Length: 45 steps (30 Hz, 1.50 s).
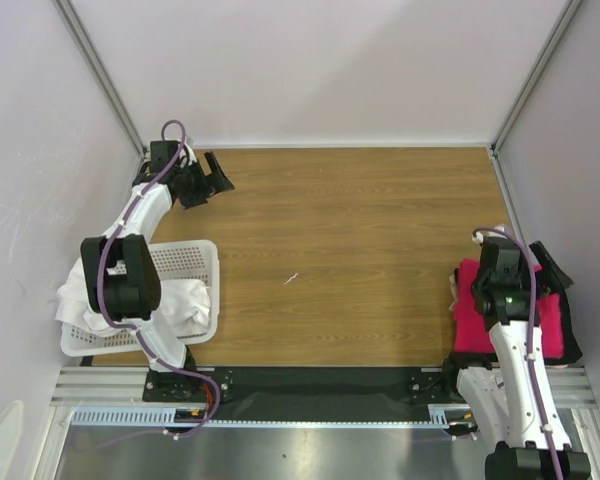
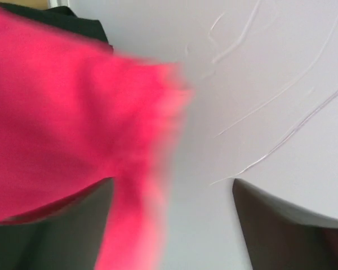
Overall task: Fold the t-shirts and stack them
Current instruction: Neatly place the folded tshirt to the corner
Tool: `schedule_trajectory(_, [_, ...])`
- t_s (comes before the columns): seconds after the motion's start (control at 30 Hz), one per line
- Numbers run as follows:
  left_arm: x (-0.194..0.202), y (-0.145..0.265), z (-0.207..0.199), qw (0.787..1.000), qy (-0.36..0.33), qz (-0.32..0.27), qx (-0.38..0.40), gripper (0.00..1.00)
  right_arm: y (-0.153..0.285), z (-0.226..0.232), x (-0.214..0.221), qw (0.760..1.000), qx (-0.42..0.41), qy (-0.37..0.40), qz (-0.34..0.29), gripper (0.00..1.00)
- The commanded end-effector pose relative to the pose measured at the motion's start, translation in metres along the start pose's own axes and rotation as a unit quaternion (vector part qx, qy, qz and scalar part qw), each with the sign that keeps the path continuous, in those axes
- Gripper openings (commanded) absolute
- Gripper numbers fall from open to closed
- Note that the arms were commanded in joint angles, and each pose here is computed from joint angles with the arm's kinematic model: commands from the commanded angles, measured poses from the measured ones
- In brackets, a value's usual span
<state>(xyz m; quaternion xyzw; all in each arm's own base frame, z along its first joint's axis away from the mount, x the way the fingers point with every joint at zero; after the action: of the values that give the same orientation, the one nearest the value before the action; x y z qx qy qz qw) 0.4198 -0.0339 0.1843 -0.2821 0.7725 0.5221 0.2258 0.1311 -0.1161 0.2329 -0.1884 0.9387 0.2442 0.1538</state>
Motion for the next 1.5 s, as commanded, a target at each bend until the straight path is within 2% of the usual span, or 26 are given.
schedule_trajectory(0.0, [-0.015,0.004,-0.003,1.000,-0.015,-0.015,0.021,1.00,0.004,-0.025,-0.020,0.999,0.027,0.019,-0.018,1.00])
schedule_trajectory(0.13, [-0.015,0.005,-0.002,1.000,-0.014,-0.015,0.023,1.00,0.008,-0.040,-0.045,0.998,0.015,-0.019,-0.051,1.00])
schedule_trajectory(0.2, [-0.015,0.006,-0.004,0.999,-0.015,-0.016,0.024,1.00,0.011,-0.042,-0.060,0.997,-0.023,-0.026,-0.067,1.00])
schedule_trajectory(0.3, [-0.016,0.009,-0.005,0.999,-0.018,-0.019,0.027,1.00,0.010,-0.032,-0.076,0.991,-0.081,-0.088,-0.066,1.00])
schedule_trajectory(0.4, [-0.017,0.013,-0.007,0.999,-0.021,-0.023,0.027,1.00,0.013,-0.005,-0.079,0.970,-0.170,-0.168,-0.042,1.00])
schedule_trajectory(0.5, [-0.020,0.017,-0.010,0.999,-0.027,-0.029,0.034,1.00,0.003,0.018,-0.071,0.956,-0.197,-0.218,-0.006,1.00])
schedule_trajectory(0.6, [-0.023,0.019,-0.014,0.998,-0.033,-0.034,0.046,1.00,-0.003,0.024,-0.071,0.937,-0.233,-0.261,0.005,1.00])
schedule_trajectory(0.73, [-0.025,0.020,-0.019,0.997,-0.038,-0.037,0.053,1.00,-0.031,0.002,-0.063,0.908,-0.243,-0.333,0.073,0.96])
schedule_trajectory(0.83, [-0.026,0.022,-0.022,0.997,-0.044,-0.039,0.058,1.00,-0.042,0.001,-0.070,0.906,-0.261,-0.328,0.065,0.97])
schedule_trajectory(0.9, [-0.028,0.023,-0.024,0.996,-0.052,-0.038,0.057,1.00,-0.053,0.002,-0.066,0.908,-0.270,-0.309,0.083,0.95])
schedule_trajectory(0.97, [-0.029,0.024,-0.025,0.996,-0.056,-0.039,0.058,1.00,-0.066,0.007,-0.047,0.902,-0.273,-0.317,0.111,0.91])
schedule_trajectory(1.07, [-0.031,0.027,-0.026,0.996,-0.059,-0.039,0.060,1.00,-0.080,0.005,-0.025,0.897,-0.259,-0.336,0.122,0.90])
schedule_trajectory(1.13, [-0.031,0.028,-0.027,0.995,-0.061,-0.039,0.062,1.00,-0.086,0.007,-0.006,0.915,-0.229,-0.299,0.146,0.90])
schedule_trajectory(1.2, [-0.029,0.028,-0.026,0.996,-0.062,-0.033,0.060,1.00,-0.088,0.015,0.006,0.918,-0.224,-0.280,0.167,0.88])
schedule_trajectory(1.23, [-0.027,0.027,-0.026,0.996,-0.062,-0.030,0.059,1.00,-0.090,0.019,0.008,0.919,-0.233,-0.269,0.168,0.85])
schedule_trajectory(1.37, [-0.025,0.028,-0.025,0.996,-0.065,-0.025,0.056,1.00,-0.088,0.042,0.013,0.910,-0.301,-0.242,0.150,0.84])
schedule_trajectory(1.47, [-0.023,0.029,-0.023,0.997,-0.063,-0.021,0.049,1.00,-0.083,0.043,0.021,0.915,-0.304,-0.221,0.145,0.84])
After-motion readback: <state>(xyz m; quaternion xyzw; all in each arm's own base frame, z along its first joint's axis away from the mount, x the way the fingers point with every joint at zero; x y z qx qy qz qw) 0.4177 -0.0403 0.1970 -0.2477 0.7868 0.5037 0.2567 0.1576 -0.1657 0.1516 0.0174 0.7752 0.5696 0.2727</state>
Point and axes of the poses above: each gripper's point midway between its finger pads, its own y axis back along the fingers, its own z axis along the line the jaws close on, x = y × z, the point moved 6 cm from there along y, back along the fingers, and after that the axes turned 11 degrees about -y, right-handed, at the moved point
